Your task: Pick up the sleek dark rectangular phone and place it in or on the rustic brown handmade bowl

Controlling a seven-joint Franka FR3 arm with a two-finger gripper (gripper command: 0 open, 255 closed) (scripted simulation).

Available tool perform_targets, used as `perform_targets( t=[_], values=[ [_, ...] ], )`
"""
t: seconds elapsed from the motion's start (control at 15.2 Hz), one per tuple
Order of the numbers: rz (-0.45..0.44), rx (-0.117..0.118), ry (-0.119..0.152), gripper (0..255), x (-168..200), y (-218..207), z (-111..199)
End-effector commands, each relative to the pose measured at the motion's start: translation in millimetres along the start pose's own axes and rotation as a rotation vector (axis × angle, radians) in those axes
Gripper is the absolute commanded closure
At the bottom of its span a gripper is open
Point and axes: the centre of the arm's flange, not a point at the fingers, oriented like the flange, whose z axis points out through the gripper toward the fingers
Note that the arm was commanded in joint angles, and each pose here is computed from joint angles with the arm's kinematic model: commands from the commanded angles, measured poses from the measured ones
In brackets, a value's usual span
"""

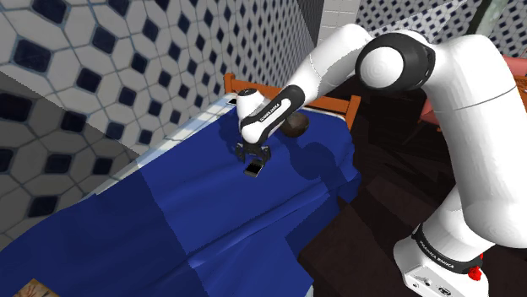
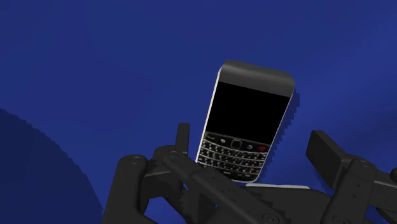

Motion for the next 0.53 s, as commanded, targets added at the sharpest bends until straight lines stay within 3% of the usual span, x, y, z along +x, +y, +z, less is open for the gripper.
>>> perform_targets(
  t=[0.0, 0.46],
  values=[
    [0.005, 0.001, 0.001, 0, 1.6, -1.3, 10.7],
    [0.005, 0.001, 0.001, 0, 1.6, -1.4, 34.9]
  ],
)
